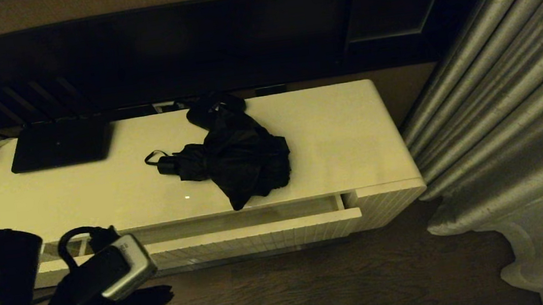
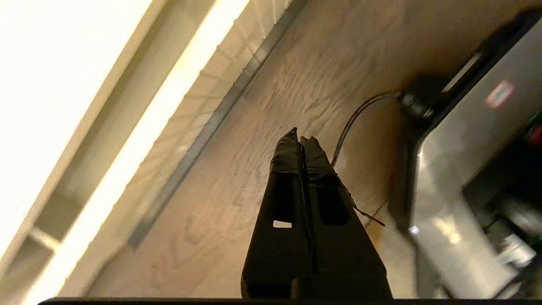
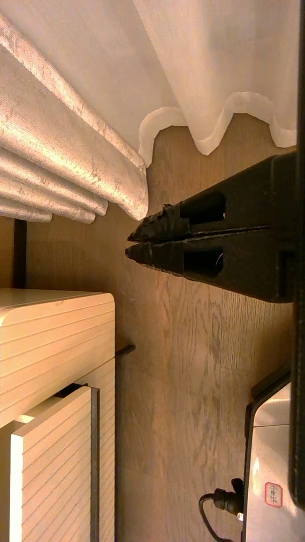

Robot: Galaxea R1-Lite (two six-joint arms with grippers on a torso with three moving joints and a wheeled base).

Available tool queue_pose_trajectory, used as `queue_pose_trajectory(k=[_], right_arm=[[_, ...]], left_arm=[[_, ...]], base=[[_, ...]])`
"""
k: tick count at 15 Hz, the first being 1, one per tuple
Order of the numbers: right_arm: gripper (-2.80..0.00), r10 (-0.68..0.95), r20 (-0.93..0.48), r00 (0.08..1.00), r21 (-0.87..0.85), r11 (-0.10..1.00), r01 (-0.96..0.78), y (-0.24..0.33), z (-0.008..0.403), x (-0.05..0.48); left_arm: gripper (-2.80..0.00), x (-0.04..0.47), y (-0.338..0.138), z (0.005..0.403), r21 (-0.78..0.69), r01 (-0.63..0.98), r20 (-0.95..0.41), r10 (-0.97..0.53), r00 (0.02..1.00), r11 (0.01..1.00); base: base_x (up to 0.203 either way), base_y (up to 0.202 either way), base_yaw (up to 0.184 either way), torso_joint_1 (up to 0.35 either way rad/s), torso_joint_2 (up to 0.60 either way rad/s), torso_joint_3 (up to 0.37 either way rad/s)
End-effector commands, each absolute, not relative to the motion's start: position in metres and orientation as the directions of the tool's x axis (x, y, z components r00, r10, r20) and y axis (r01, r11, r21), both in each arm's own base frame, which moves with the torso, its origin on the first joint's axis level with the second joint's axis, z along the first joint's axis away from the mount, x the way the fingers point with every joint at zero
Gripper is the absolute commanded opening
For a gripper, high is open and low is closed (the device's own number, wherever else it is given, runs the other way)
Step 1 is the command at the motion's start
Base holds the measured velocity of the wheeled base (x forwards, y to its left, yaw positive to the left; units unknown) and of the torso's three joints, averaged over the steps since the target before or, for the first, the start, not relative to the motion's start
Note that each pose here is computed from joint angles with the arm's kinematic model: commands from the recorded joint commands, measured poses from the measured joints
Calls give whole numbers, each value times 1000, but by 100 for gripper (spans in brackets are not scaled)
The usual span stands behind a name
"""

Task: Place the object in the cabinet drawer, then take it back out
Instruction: Open the drawer

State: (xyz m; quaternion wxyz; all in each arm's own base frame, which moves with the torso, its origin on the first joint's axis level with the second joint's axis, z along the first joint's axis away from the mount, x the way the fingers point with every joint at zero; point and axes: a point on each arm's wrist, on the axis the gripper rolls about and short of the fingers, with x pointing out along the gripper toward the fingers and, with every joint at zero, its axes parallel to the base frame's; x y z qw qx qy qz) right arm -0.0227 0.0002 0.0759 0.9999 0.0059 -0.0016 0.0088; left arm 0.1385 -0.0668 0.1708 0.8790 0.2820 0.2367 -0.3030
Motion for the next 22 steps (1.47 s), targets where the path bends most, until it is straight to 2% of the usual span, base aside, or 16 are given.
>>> queue_pose_trajectory(k=[1,3,5,8,12,18,22], right_arm=[[-280,18,3,1000,12,1000,-18,0,76,-23],[-280,18,3,1000,12,1000,-18,0,76,-23],[-280,18,3,1000,12,1000,-18,0,76,-23],[-280,18,2,1000,12,1000,-18,0,76,-23],[-280,18,3,1000,12,1000,-18,0,76,-23],[-280,18,3,1000,12,1000,-18,0,76,-23],[-280,18,3,1000,12,1000,-18,0,76,-23]], left_arm=[[-280,125,-60,182,305,637,-560,-407,721,708],[-280,125,-62,187,272,630,-559,-413,719,728],[-280,128,-66,207,149,564,-520,-421,743,812],[-280,132,-66,213,125,429,-515,-311,799,895],[-280,142,-64,209,43,281,-534,-216,818,959],[-280,162,-62,191,-28,41,-610,-50,791,999],[-280,183,-67,167,-50,-84,-702,25,712,995]], base=[[0,0,0,0,0,0],[0,0,0,0,0,0],[0,0,0,0,0,0],[0,0,0,0,0,0],[0,0,0,0,0,0],[0,0,0,0,0,0],[0,0,0,0,0,0]])
